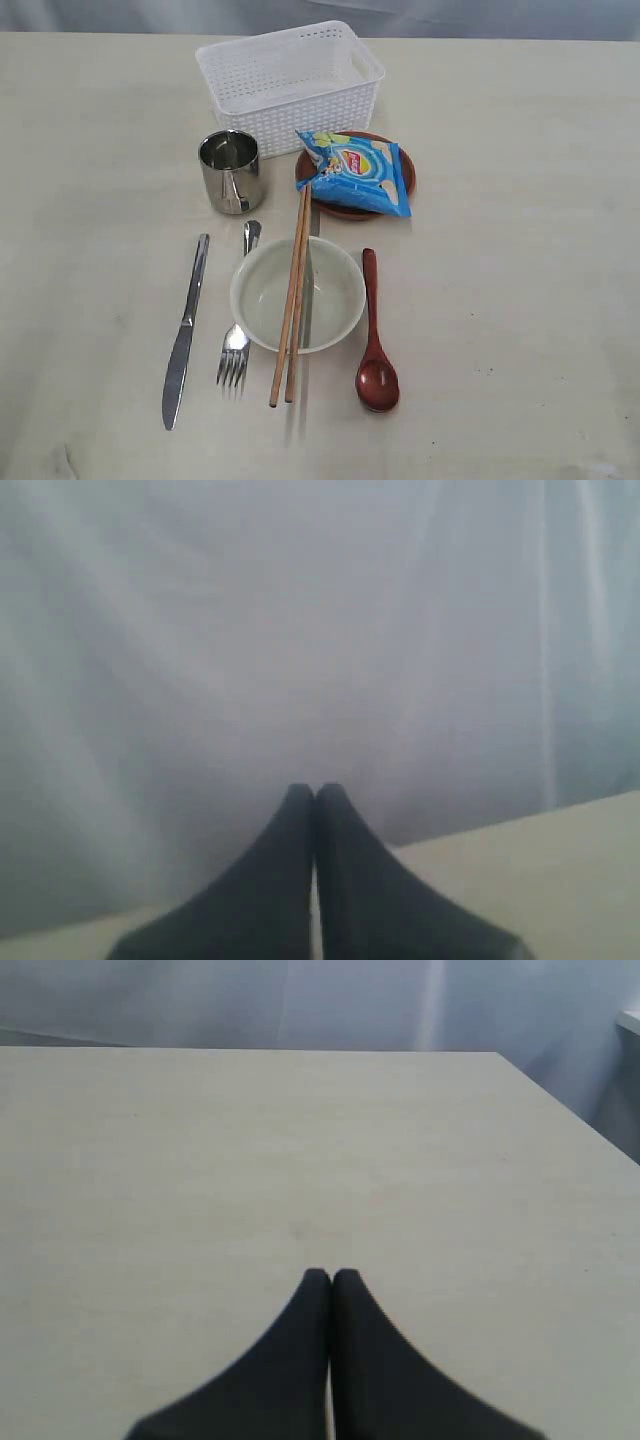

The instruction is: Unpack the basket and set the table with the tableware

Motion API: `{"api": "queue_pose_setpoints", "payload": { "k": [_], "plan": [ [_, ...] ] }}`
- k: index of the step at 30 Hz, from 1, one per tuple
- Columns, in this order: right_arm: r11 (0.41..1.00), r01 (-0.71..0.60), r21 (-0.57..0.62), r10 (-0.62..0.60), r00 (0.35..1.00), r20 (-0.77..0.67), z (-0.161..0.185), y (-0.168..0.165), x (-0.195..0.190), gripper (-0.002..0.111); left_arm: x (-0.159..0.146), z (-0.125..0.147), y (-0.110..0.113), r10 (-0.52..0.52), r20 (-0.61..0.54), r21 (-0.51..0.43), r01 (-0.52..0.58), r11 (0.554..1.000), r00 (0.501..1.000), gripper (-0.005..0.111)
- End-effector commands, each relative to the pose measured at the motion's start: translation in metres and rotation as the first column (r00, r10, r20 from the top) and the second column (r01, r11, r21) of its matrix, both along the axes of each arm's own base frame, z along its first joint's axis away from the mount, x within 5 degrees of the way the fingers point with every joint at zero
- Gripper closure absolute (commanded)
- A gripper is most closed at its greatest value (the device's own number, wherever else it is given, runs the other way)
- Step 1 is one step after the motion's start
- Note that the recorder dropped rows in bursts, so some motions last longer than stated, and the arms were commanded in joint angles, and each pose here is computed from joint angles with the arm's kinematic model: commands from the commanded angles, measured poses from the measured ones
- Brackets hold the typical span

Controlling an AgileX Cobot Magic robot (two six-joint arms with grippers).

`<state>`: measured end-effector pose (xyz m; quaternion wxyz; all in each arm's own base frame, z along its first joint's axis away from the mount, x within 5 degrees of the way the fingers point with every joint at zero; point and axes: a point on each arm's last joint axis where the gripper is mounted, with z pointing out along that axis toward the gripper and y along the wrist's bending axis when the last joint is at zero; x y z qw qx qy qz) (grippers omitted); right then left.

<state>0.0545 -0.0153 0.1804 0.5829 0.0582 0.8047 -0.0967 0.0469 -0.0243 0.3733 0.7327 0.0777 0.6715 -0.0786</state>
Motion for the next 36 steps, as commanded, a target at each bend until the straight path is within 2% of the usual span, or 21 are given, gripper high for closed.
{"api": "queue_pose_setpoints", "payload": {
  "k": [1, 4, 8, 16, 22, 26, 36],
  "plan": [
    [1.000, 0.006, -0.004, -0.006, 1.000, 0.004, -0.001, 0.000, 0.000, 0.109, 0.003, -0.019, 0.022, 0.234, -0.152, -0.062, -0.245, 0.967, 0.960, 0.107],
    [1.000, 0.006, -0.004, -0.006, 1.000, 0.004, -0.001, 0.000, 0.000, 0.109, 0.003, -0.029, 0.033, 0.337, -0.136, -0.127, -0.353, 0.927, 0.932, 0.107],
    [1.000, 0.006, -0.004, -0.006, 1.000, 0.004, -0.001, 0.000, 0.000, 0.109, 0.003, -0.053, 0.034, 0.349, -0.097, -0.163, -0.361, 0.918, 0.932, 0.107],
    [1.000, 0.006, -0.004, -0.006, 1.000, 0.004, -0.001, 0.000, 0.000, 0.109, 0.011, -0.113, 0.033, 0.336, -0.109, -0.124, -0.349, 0.929, 0.935, 0.107],
    [1.000, 0.006, -0.006, -0.006, 1.000, 0.004, -0.001, 0.000, 0.000, 0.109, 0.016, -0.176, 0.034, 0.339, -0.259, -0.026, -0.357, 0.934, 0.905, 0.107],
    [1.000, 0.006, -0.006, -0.006, 1.000, 0.004, -0.001, 0.000, 0.000, 0.109, 0.014, -0.189, 0.035, 0.350, -0.359, 0.001, -0.375, 0.927, 0.865, 0.107],
    [1.000, 0.006, -0.006, -0.006, 1.000, 0.004, -0.001, 0.000, 0.000, 0.109, 0.013, -0.192, 0.035, 0.353, -0.381, 0.008, -0.379, 0.925, 0.854, 0.107]
  ]
}}
